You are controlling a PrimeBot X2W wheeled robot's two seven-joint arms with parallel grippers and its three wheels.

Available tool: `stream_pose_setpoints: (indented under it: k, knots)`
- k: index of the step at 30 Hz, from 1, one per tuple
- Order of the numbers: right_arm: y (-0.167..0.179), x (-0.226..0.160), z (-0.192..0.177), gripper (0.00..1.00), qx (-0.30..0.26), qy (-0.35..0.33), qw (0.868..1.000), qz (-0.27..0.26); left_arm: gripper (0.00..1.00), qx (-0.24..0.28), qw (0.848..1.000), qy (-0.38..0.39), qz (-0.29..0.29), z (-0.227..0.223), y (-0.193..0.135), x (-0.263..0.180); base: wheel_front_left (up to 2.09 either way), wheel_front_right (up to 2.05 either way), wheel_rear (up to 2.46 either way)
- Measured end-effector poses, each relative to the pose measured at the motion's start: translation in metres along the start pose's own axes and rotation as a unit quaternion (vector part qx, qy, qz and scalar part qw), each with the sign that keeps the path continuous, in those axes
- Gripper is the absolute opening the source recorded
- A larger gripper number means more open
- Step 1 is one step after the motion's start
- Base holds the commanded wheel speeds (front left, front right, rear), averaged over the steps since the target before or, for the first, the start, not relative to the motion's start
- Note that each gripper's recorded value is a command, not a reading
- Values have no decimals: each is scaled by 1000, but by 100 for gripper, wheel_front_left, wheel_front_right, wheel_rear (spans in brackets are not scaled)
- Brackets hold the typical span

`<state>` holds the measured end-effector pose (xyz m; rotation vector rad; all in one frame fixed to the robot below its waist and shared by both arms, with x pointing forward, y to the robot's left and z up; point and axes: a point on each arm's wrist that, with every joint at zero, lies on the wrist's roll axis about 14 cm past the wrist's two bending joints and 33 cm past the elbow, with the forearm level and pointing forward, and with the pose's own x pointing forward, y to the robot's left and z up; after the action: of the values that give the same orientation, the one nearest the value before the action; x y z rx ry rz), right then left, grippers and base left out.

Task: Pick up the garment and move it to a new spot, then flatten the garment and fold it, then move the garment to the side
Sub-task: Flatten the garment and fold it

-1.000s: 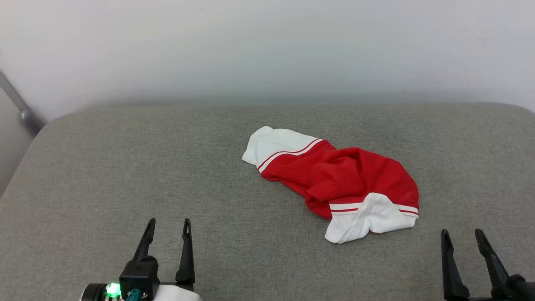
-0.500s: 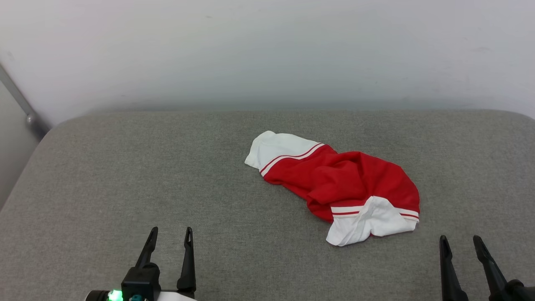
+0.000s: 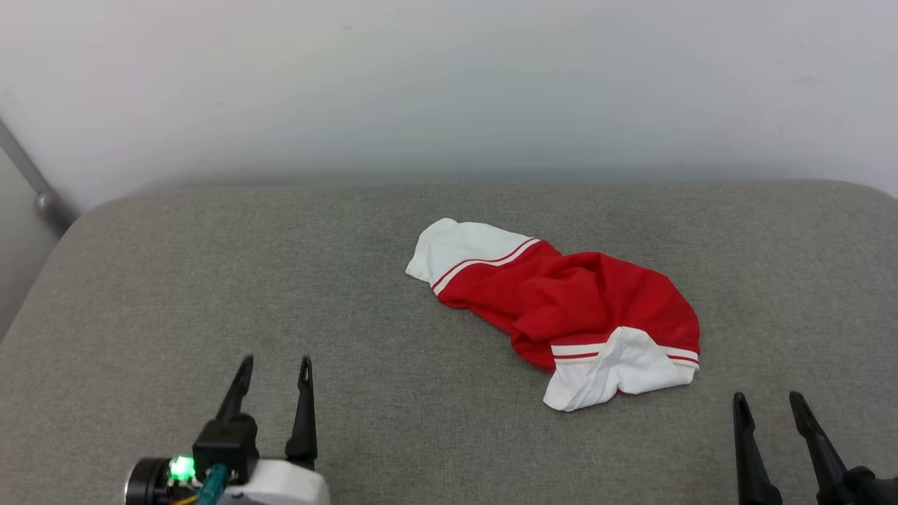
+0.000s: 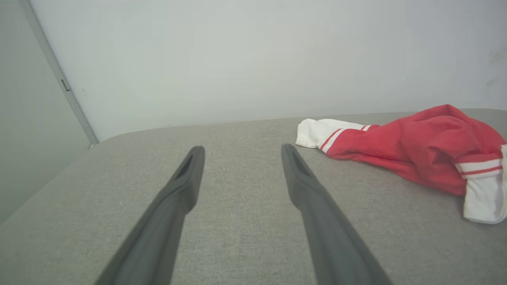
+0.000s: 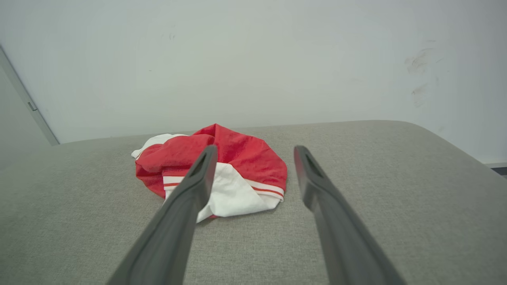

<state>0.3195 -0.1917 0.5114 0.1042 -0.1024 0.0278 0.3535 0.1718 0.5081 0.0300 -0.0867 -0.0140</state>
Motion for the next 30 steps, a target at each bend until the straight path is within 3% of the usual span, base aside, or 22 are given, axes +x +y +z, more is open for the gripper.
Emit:
stream_pose_setpoints:
  k: [7,16,20,24,27,30]
  knots:
    - [-5,2,1,100,-2,-2,1000,-9,100,26,997,-57,-34,39,0,59,0,0,0]
    - [-14,21,0,100,-9,-1,1000,-23,100,57,992,-73,-85,82,-14,150,0,0,0]
    - [-19,35,-7,100,-10,7,1000,-28,100,101,985,-38,-137,95,-42,202,0,0,0]
    - [-23,44,-14,100,-10,15,999,-35,100,117,977,44,-171,77,-65,231,0,0,0]
    - [-27,49,-19,100,-11,20,999,-40,100,137,957,134,-217,47,-93,239,0,0,0]
    - [-33,54,-24,100,-13,27,998,-48,100,163,927,221,-257,18,-111,240,0,0,0]
